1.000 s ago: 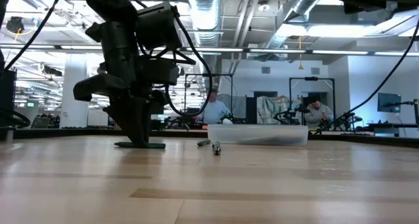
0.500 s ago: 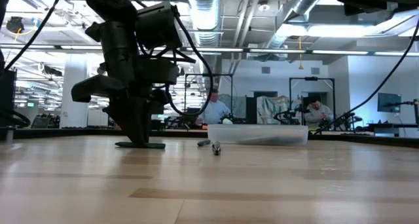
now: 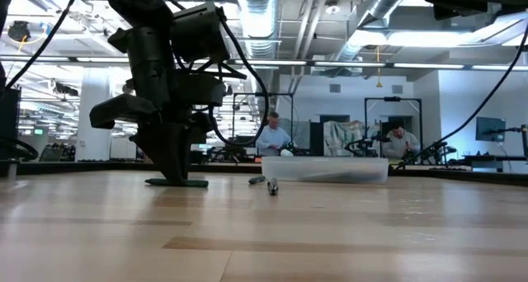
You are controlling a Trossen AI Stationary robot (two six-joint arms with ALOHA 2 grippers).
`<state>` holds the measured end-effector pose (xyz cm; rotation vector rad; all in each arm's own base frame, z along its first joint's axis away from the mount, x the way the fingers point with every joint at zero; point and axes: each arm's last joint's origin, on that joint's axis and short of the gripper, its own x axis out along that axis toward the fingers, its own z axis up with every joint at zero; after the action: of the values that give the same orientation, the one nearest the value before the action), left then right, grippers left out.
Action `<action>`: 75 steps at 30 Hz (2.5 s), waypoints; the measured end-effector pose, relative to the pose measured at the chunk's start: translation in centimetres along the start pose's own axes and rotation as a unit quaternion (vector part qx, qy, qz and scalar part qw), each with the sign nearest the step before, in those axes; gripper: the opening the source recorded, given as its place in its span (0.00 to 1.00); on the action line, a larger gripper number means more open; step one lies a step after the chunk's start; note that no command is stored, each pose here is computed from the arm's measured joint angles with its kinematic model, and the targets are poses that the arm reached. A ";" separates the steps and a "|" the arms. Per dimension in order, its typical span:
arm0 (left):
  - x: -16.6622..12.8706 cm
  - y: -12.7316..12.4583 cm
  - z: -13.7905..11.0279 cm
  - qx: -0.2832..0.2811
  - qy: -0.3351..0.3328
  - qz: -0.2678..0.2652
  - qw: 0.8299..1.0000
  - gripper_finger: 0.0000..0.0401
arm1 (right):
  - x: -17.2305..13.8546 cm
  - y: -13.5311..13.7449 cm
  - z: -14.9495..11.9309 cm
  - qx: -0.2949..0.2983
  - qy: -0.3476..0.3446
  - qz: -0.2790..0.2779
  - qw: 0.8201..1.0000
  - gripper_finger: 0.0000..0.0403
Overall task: Pick & place school supplies into a supply box
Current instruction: Put the green crayon into the black supply box
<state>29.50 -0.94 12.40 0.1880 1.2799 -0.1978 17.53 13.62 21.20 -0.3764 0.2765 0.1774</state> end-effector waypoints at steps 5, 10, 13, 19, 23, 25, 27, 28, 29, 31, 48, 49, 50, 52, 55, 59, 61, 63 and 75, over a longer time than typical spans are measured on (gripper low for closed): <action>0.0 0.0 0.0 0.000 -0.001 -0.001 1.000 0.11 | 0.0 0.0 0.0 0.000 0.000 0.000 1.000 0.17; 0.0 0.0 0.0 0.000 -0.001 -0.001 1.000 0.11 | 0.0 0.0 0.0 0.000 0.000 0.000 1.000 0.17; 0.0 0.0 0.0 0.000 -0.001 -0.001 1.000 0.11 | 0.0 0.0 0.0 0.000 0.000 0.000 1.000 0.17; 0.0 0.0 0.0 0.001 -0.001 -0.001 1.000 0.11 | 0.0 0.0 0.0 0.000 0.000 0.000 1.000 0.17; 0.0 0.0 0.0 0.011 -0.001 -0.001 1.000 0.11 | 0.0 0.0 0.0 0.000 0.000 0.000 1.000 0.17; 0.0 0.0 0.0 0.017 -0.001 -0.001 1.000 0.11 | 0.0 0.0 0.0 0.000 0.000 0.000 1.000 0.17; 0.0 -0.1 0.1 0.019 -0.003 -0.001 1.000 0.11 | 0.0 0.0 0.0 0.000 0.000 0.000 1.000 0.17; 0.0 -0.1 0.1 0.022 -0.004 0.000 1.000 0.11 | 0.0 0.0 0.0 0.000 0.000 0.000 1.000 0.17; 0.0 -0.1 0.1 0.027 -0.007 0.001 1.000 0.11 | 0.0 0.0 0.0 0.000 0.000 0.000 1.000 0.17; 0.0 -0.2 0.2 0.040 -0.011 0.001 0.999 0.11 | 0.0 0.0 0.0 0.000 0.000 0.000 1.000 0.17; 0.0 -0.4 0.8 0.081 -0.036 0.007 0.996 0.11 | 0.0 0.0 0.0 0.000 0.000 0.000 1.000 0.17; 0.0 -0.4 0.8 0.081 -0.037 0.007 0.996 0.11 | 0.0 0.0 0.0 0.000 0.000 0.000 1.000 0.17; 0.0 -0.4 0.8 0.081 -0.037 0.007 0.996 0.11 | 0.0 0.0 0.0 0.000 0.000 0.000 1.000 0.17; 0.0 -0.4 0.8 0.081 -0.038 0.007 0.996 0.11 | 0.0 0.0 0.0 0.000 0.000 0.000 1.000 0.17; -0.1 -0.4 1.0 0.081 -0.041 0.007 0.996 0.11 | 0.0 0.0 0.0 0.000 0.000 0.000 1.000 0.17; -0.5 -0.4 1.6 0.086 -0.045 0.002 0.995 0.09 | 0.0 0.0 0.0 0.000 0.000 0.000 1.000 0.17; -0.6 -0.4 2.1 0.096 -0.050 0.000 0.994 0.05 | 0.0 0.0 0.0 0.000 0.000 0.000 1.000 0.17; -0.8 -0.4 2.6 0.105 -0.067 -0.003 0.992 0.03 | 0.0 0.0 0.0 0.000 0.000 0.000 1.000 0.17; -2.5 0.2 5.2 0.154 -0.124 0.046 0.979 0.04 | 0.1 -0.1 -0.1 -0.001 0.004 -0.002 1.000 0.17</action>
<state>33.71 -1.91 16.21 0.4732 0.9846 -0.3301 17.58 13.51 21.12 -0.3798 0.2833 0.1725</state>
